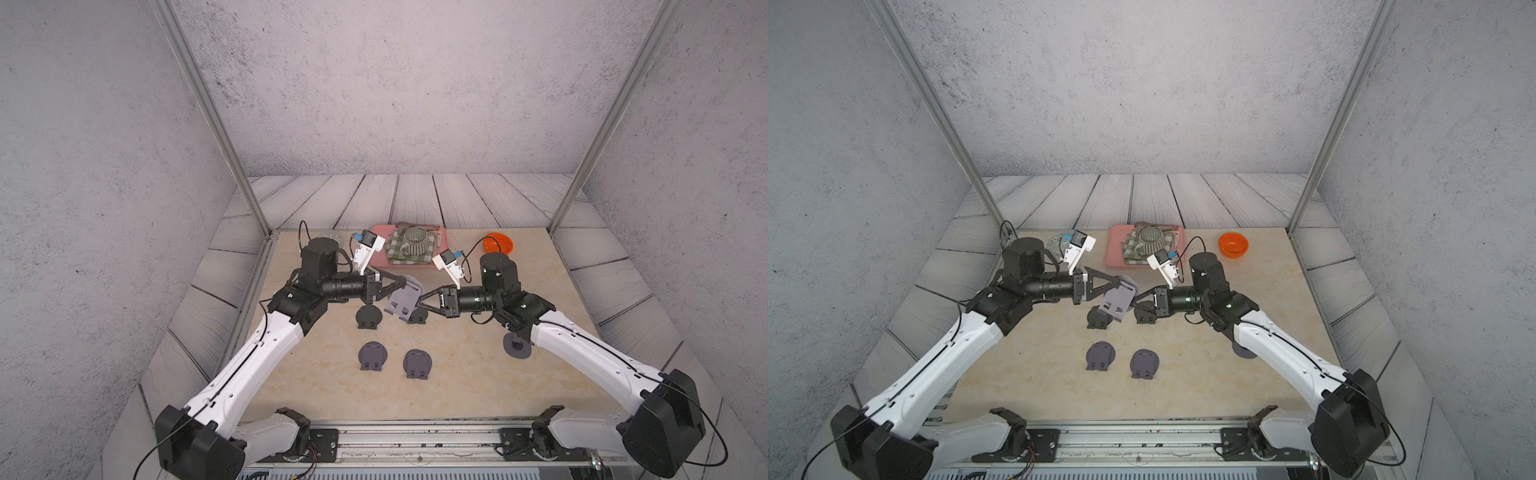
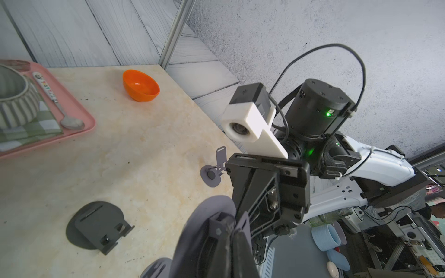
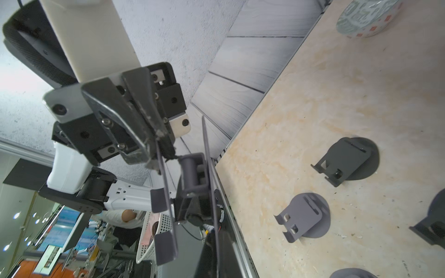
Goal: Open the phone stand
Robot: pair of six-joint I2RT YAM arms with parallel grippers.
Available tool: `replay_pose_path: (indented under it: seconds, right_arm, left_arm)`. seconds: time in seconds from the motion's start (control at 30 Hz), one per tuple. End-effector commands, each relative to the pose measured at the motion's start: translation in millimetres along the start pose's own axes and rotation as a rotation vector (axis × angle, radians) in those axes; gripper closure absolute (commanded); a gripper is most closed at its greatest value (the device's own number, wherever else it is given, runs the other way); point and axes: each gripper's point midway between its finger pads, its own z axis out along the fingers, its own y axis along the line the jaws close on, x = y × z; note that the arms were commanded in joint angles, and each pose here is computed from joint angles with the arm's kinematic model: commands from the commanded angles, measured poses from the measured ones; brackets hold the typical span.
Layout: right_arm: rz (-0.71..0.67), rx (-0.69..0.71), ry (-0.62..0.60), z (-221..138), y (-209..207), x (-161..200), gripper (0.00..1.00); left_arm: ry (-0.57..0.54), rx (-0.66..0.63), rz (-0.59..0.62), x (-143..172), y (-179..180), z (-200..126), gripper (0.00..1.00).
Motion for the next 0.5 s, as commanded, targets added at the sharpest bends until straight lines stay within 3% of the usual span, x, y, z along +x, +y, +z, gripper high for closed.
replay_pose_path:
  seconds: [0.0,0.17,0.37,0.47]
  right_arm:
    - [0.297,0.09,0.195,5,-46,64,1.0]
    - [0.338,0.048,0.211,13,-52,69,1.0]
    - [0.258,0.078,0.264,3,-38,67,1.0]
    - [0.226,0.069,0.265,1,-31,61,1.0]
  left_arm:
    - [-0.403,-0.087,0.223,-78,-29,-48,1.0]
    - [-0.543,-0.193,0.212,-74,-20,-75,1.0]
    - [-0.278,-0.063,0.164,-40,-30,-47,1.0]
    - [-0.25,-0.124,0.16,-29,-30,-58,1.0]
